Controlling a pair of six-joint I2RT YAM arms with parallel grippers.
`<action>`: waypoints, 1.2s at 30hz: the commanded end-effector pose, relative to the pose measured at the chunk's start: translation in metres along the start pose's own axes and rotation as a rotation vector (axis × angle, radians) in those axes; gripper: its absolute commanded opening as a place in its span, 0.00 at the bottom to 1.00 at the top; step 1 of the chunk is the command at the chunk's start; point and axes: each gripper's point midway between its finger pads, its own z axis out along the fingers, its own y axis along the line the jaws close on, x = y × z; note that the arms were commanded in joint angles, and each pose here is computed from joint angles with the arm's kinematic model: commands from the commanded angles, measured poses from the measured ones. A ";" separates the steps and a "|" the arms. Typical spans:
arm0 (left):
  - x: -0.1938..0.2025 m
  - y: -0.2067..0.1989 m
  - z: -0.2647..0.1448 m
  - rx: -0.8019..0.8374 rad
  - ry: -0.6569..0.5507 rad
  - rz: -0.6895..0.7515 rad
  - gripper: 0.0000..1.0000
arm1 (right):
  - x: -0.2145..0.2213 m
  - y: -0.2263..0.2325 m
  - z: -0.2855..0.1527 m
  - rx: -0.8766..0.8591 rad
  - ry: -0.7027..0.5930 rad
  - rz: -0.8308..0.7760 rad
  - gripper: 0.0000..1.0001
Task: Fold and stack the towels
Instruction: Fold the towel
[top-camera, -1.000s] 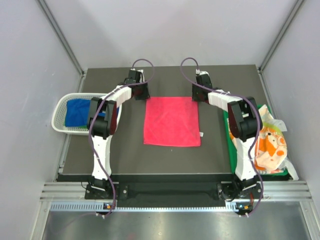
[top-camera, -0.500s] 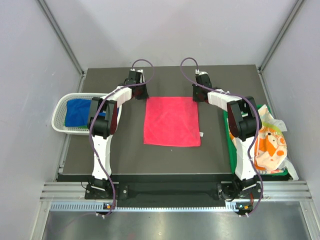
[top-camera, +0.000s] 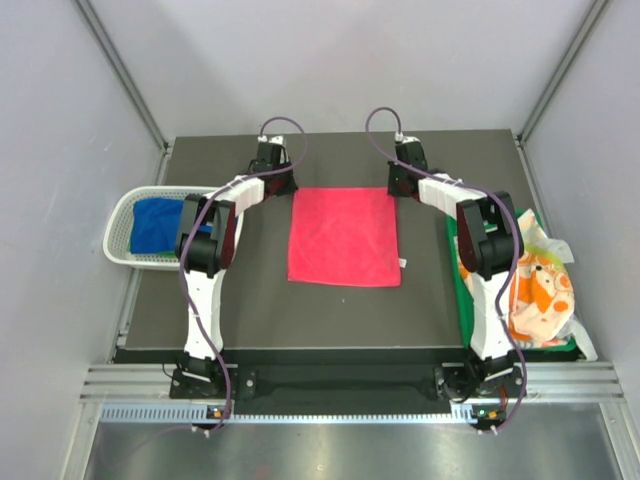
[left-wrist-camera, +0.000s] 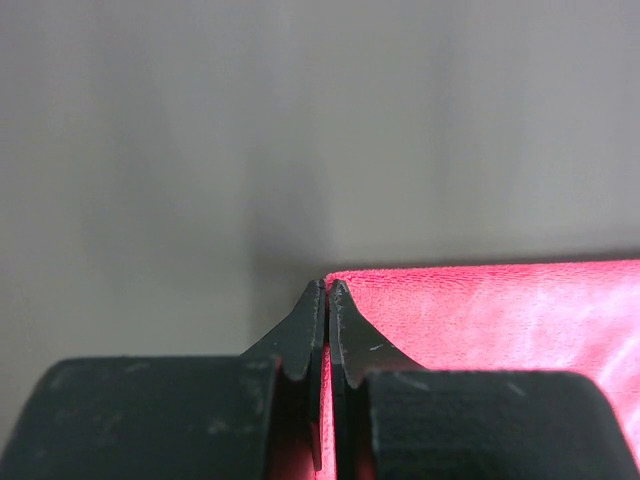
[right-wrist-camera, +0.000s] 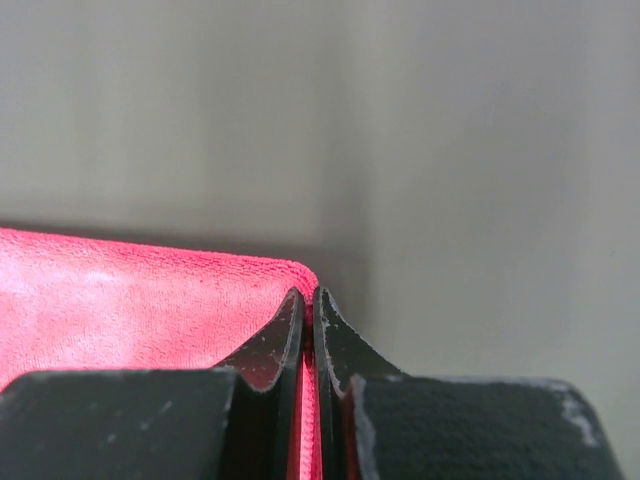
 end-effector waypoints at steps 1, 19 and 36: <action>-0.047 -0.005 0.001 0.022 -0.189 -0.015 0.00 | -0.040 -0.007 0.005 -0.004 -0.103 0.037 0.00; -0.077 -0.035 -0.046 0.160 -0.319 -0.025 0.00 | -0.069 0.001 -0.048 -0.108 -0.296 0.065 0.00; 0.002 -0.031 -0.106 0.149 -0.263 -0.091 0.00 | 0.021 0.013 -0.099 -0.146 -0.242 0.089 0.00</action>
